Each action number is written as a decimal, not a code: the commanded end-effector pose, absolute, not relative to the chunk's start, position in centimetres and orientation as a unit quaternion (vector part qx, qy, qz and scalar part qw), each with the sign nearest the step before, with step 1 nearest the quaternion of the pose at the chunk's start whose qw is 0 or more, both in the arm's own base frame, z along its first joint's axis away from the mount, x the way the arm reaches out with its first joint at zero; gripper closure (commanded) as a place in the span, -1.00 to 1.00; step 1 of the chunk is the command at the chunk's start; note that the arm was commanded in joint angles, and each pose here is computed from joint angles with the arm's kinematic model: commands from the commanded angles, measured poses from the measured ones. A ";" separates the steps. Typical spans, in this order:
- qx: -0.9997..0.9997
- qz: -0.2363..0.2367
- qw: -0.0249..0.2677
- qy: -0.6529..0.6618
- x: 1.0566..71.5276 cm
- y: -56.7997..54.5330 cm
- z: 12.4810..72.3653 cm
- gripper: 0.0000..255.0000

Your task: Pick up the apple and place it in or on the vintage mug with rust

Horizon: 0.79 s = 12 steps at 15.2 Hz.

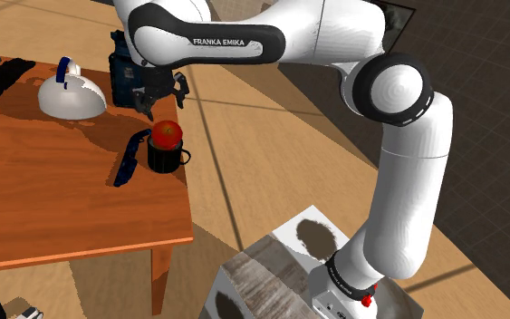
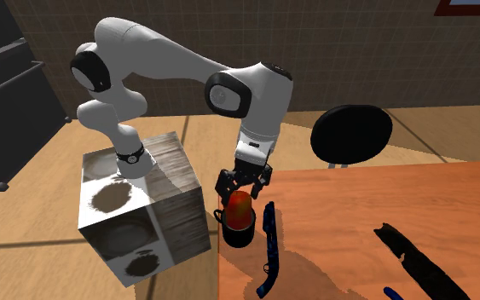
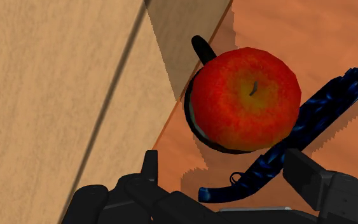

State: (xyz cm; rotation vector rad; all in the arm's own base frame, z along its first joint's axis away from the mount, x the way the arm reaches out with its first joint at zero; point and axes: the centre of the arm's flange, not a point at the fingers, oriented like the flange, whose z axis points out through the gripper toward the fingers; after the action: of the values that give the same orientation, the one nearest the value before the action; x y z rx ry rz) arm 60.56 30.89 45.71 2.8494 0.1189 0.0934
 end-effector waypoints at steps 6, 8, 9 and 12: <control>0.988 0.032 0.144 0.041 60.2 32.3 50.5 -1.00; 0.988 0.032 0.144 0.041 60.2 32.3 50.5 -1.00; 0.988 0.032 0.144 0.041 60.2 32.3 50.5 -1.00; 0.988 0.032 0.144 0.041 60.2 32.3 50.5 -1.00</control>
State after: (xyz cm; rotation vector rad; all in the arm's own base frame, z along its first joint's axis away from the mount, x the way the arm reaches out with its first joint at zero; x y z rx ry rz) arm 60.18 32.30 50.49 2.8494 0.1190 0.0934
